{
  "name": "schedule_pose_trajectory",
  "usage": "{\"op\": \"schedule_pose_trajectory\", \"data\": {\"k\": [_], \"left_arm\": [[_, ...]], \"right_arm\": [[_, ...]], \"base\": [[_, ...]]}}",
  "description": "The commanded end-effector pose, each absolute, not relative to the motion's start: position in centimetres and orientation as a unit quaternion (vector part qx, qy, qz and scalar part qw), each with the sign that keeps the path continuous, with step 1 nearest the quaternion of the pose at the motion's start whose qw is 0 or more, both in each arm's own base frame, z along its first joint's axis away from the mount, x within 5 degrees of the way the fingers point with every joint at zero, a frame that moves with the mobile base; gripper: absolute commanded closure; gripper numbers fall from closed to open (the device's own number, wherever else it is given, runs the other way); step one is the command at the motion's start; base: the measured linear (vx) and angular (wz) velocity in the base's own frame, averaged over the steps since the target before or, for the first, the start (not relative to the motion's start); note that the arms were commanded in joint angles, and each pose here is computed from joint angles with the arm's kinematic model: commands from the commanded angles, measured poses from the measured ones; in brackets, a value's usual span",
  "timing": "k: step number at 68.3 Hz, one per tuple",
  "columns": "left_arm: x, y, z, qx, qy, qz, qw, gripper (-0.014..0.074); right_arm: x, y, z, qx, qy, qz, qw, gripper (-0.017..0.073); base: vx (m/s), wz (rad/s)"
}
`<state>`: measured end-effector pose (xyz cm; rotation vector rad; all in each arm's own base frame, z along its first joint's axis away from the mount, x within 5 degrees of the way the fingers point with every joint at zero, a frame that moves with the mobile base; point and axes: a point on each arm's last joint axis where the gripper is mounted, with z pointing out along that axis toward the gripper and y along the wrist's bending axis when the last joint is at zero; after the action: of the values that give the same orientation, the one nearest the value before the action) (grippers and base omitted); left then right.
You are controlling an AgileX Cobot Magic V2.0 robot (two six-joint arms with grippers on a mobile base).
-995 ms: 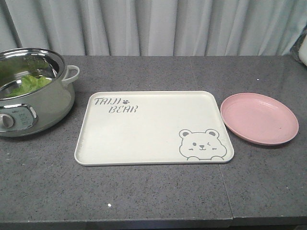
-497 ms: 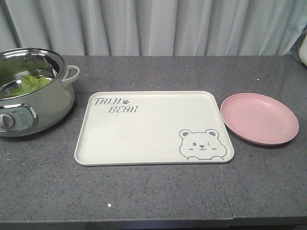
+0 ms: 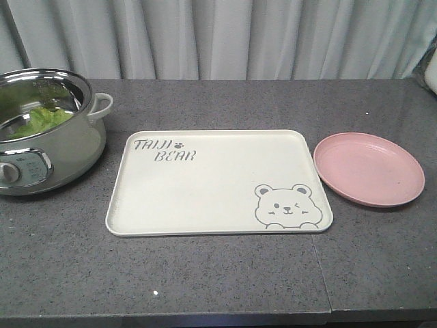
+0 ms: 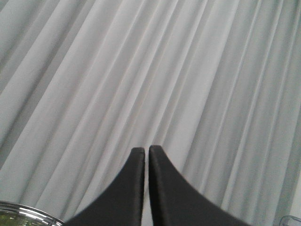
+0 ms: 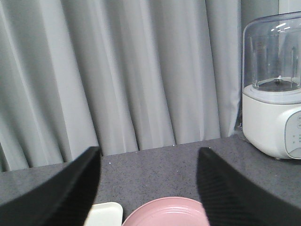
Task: Transfer vegetables to tray and serve
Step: 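Reach the left gripper into the pot and grasp a lettuce leaf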
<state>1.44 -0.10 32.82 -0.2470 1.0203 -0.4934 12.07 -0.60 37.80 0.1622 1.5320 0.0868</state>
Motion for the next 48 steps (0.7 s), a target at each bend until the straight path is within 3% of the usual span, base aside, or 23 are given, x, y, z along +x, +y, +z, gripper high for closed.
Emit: {"op": "schedule_pose_trajectory", "data": {"k": [1, 8, 18, 19, 39, 48], "left_arm": [[0.3, -0.1, 34.3, -0.106, 0.444, -0.238, 0.857, 0.0508], [0.5, -0.1, 34.0, -0.123, 0.454, -0.258, 0.844, 0.0373], [0.7, 0.0, 33.7, -0.141, 0.466, -0.275, 0.829, 0.0143], [0.5, 0.0, 34.0, -0.137, 0.452, -0.277, 0.837, 0.0057], [0.5, 0.0, 34.1, -0.136, 0.456, -0.272, 0.836, 0.0059], [1.0, 0.0, 35.6, -0.131, 0.514, -0.230, 0.816, 0.0059]], "right_arm": [[12.2, -0.6, 39.5, 0.065, 0.655, 0.035, 0.752, -0.0094], [12.3, -0.6, 39.5, 0.065, 0.657, 0.035, 0.750, -0.0169], [12.3, -0.6, 39.4, 0.065, 0.658, 0.035, 0.750, -0.0153], [12.3, -0.6, 39.2, 0.066, 0.665, 0.035, 0.743, -0.0113], [12.3, -0.6, 39.1, 0.078, 0.670, 0.049, 0.737, 0.0027], [12.3, -0.6, 39.1, 0.078, 0.670, 0.049, 0.737, 0.0069]], "base": [[0.00, 0.00], [0.00, 0.00], [0.00, 0.00], [0.00, 0.00], [0.00, 0.00], [0.00, 0.00]]}}
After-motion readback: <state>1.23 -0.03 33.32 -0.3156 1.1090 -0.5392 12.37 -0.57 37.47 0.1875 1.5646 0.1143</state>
